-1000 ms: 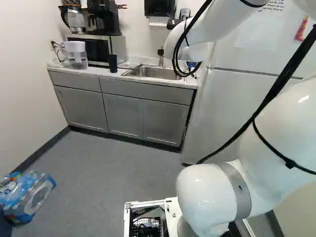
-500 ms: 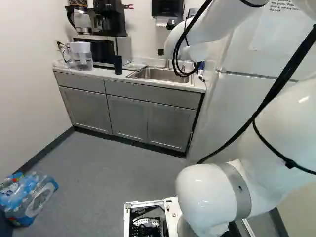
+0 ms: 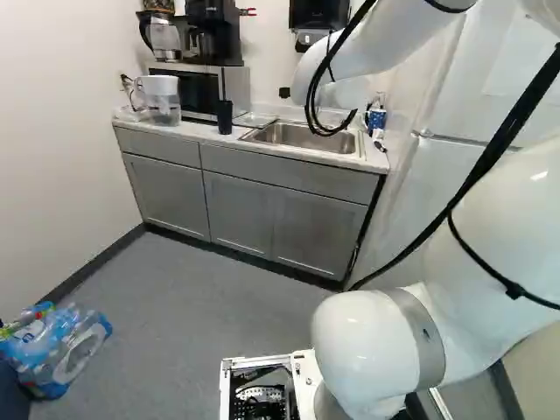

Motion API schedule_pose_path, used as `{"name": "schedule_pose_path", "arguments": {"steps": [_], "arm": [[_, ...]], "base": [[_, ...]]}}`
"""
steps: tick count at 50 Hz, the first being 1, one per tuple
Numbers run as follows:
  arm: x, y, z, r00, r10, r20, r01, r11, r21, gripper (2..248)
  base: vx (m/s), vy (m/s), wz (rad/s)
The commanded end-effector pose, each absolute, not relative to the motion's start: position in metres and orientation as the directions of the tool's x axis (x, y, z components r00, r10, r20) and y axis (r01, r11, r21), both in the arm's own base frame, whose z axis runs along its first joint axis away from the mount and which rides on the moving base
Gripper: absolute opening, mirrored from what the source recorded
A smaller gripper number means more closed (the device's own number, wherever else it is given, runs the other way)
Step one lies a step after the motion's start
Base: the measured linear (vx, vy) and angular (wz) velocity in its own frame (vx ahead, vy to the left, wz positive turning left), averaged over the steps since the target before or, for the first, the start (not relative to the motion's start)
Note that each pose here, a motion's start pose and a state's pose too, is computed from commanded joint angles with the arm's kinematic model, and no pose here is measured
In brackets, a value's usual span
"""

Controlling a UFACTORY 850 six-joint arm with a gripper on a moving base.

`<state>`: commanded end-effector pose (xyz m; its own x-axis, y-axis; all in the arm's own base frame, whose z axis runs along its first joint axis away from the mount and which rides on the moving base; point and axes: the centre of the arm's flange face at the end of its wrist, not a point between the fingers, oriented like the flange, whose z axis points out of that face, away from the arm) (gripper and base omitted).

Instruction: Rinse the cup and place it in the tray

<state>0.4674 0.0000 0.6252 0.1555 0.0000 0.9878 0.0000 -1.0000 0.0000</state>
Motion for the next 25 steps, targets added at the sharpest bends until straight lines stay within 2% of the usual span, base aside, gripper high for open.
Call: {"name": "schedule_pose_path", "arguments": {"steps": [16, 25], "arm": [[0.4674, 0.0, 0.6252, 0.156, 0.0, 0.988, 0.0, -1.0, 0.0, 247], [0.4674, 0.0, 0.6252, 0.156, 0.0, 0.988, 0.0, -1.0, 0.0, 247]], "base": [[0.141, 0.035, 0.165], [0.154, 0.01, 0.035]]}}
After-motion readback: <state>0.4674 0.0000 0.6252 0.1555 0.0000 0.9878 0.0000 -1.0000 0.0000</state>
